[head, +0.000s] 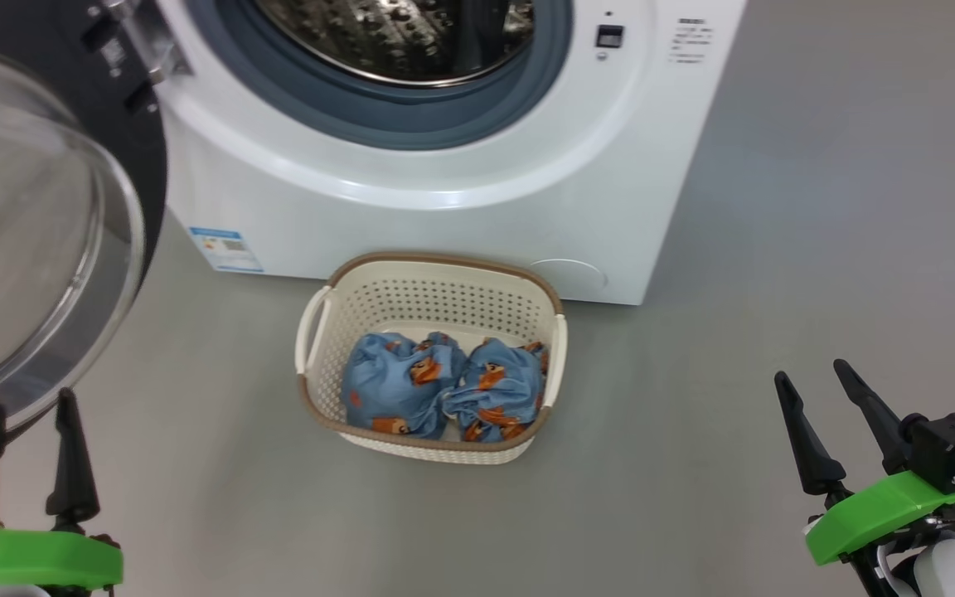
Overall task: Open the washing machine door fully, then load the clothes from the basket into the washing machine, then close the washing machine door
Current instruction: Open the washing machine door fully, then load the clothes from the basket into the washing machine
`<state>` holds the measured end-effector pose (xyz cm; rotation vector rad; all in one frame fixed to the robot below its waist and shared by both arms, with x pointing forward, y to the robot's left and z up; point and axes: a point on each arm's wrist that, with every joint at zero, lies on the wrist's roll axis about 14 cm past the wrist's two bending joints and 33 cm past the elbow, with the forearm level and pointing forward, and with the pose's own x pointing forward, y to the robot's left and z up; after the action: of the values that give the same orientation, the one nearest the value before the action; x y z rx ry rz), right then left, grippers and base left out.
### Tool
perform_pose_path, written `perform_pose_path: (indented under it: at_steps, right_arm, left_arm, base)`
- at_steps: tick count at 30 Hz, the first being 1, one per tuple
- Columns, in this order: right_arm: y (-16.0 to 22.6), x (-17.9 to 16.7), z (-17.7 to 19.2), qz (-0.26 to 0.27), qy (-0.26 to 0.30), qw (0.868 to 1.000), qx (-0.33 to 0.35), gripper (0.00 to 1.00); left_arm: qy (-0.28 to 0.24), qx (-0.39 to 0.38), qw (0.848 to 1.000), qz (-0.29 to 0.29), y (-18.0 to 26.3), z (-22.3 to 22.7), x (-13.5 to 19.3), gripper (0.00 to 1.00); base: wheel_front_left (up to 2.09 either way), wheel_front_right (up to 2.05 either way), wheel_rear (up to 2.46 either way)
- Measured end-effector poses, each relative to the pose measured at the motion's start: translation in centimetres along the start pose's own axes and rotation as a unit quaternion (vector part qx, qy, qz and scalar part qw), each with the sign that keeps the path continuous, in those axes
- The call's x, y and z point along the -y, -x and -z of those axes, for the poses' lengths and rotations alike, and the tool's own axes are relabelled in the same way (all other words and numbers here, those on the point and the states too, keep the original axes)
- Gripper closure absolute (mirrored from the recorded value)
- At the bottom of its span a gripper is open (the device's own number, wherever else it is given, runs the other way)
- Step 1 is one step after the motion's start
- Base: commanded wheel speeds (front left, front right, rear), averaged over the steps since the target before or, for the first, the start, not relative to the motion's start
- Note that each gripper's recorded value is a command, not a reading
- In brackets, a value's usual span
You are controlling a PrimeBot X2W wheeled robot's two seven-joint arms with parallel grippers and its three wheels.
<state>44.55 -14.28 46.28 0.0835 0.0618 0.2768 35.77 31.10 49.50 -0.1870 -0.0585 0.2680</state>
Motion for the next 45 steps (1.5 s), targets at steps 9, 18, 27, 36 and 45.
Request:
perform_pose_path:
  at_steps: [9,18,27,36,45]
  right_arm:
    - [2.5,3.0,-0.8,0.050,0.001,0.999,0.009,0.00]
    - [5.1,5.2,-1.2,0.091,0.001,0.996,0.013,0.00]
    - [7.3,6.7,-1.9,0.124,0.001,0.992,0.023,0.00]
    - [7.9,7.1,-2.2,0.133,-0.001,0.991,0.029,0.00]
    - [8.3,6.9,-1.7,0.133,-0.003,0.991,0.022,0.00]
  left_arm:
    - [0.004,-0.018,0.996,0.087,-1.3,1.4,5.6,0.00]
    - [0.009,-0.031,0.989,0.146,-1.9,2.5,9.6,0.00]
    - [0.020,-0.038,0.980,0.192,-1.9,3.0,13.0,0.00]
    - [0.036,-0.039,0.979,0.197,-1.8,2.9,13.5,0.00]
    - [0.038,-0.040,0.979,0.194,-1.7,2.9,13.1,0.00]
  base:
    - [0.00,0.00,0.00]
    - [0.00,0.00,0.00]
    - [0.00,0.00,0.00]
    - [0.00,0.00,0.00]
    - [0.00,0.00,0.00]
